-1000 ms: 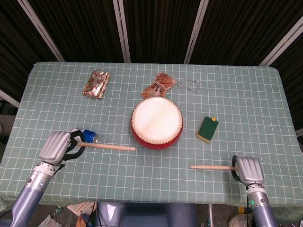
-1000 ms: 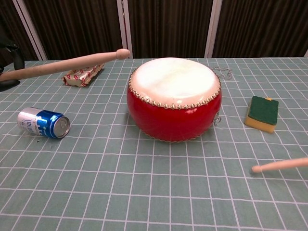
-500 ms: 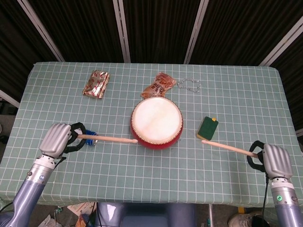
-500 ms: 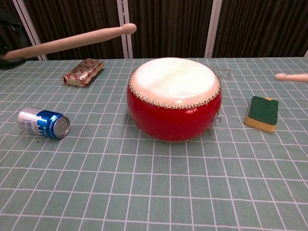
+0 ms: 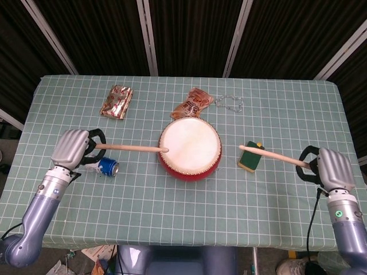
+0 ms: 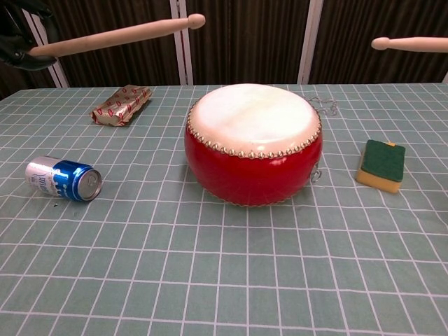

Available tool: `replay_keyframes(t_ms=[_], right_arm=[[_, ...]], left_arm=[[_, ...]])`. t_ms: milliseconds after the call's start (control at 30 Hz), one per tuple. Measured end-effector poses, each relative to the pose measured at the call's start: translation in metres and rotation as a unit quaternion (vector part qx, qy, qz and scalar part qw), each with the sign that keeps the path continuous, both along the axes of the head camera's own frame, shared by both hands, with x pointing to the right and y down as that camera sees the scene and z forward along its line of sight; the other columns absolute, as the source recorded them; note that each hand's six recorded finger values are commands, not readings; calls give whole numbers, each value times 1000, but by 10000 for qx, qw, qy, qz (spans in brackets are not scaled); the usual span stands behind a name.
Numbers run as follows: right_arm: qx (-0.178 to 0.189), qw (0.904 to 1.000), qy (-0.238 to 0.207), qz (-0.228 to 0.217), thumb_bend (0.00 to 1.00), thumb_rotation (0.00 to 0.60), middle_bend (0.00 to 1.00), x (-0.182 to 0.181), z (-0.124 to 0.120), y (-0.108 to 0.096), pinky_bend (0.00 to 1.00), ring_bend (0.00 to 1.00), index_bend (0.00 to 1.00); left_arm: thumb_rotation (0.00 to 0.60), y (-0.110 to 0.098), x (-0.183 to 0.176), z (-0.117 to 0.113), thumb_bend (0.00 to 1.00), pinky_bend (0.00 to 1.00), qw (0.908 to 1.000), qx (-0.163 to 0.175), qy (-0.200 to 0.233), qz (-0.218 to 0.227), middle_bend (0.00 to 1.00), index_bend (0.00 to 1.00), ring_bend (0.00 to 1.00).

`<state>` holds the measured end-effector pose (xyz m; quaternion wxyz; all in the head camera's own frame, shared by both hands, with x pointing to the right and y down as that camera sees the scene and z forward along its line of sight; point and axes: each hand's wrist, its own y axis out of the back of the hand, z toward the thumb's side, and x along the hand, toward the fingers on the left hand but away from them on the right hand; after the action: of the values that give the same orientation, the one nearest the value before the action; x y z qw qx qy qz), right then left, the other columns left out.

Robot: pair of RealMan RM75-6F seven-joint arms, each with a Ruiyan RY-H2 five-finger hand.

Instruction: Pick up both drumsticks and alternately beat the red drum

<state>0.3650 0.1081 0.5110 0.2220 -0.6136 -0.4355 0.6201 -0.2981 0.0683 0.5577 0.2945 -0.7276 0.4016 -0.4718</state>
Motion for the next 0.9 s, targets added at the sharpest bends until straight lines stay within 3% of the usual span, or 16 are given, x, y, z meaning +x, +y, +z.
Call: replay_keyframes(t_ms=[300,633,900], right_arm=[[-296,9992,125,-250,602,600,1000,-39,22,-22,1000,1000,987],[-676,9962,334,-442,602,600,1000,-65,60,-24,1000,1000,987],[-602,9960,417,-510,602,600,1000,-75,58,-34,1000,1000,987]], left_arm=[[600,-21,6,5,534,1000,9997,-5,233,-106,1000,788,1000],[600,-36,11,10,534,1000,9997,-23,241,-41,1000,788,1000],[600,-44,20,8,534,1000,9994,-4,347,15,1000,788,1000]])
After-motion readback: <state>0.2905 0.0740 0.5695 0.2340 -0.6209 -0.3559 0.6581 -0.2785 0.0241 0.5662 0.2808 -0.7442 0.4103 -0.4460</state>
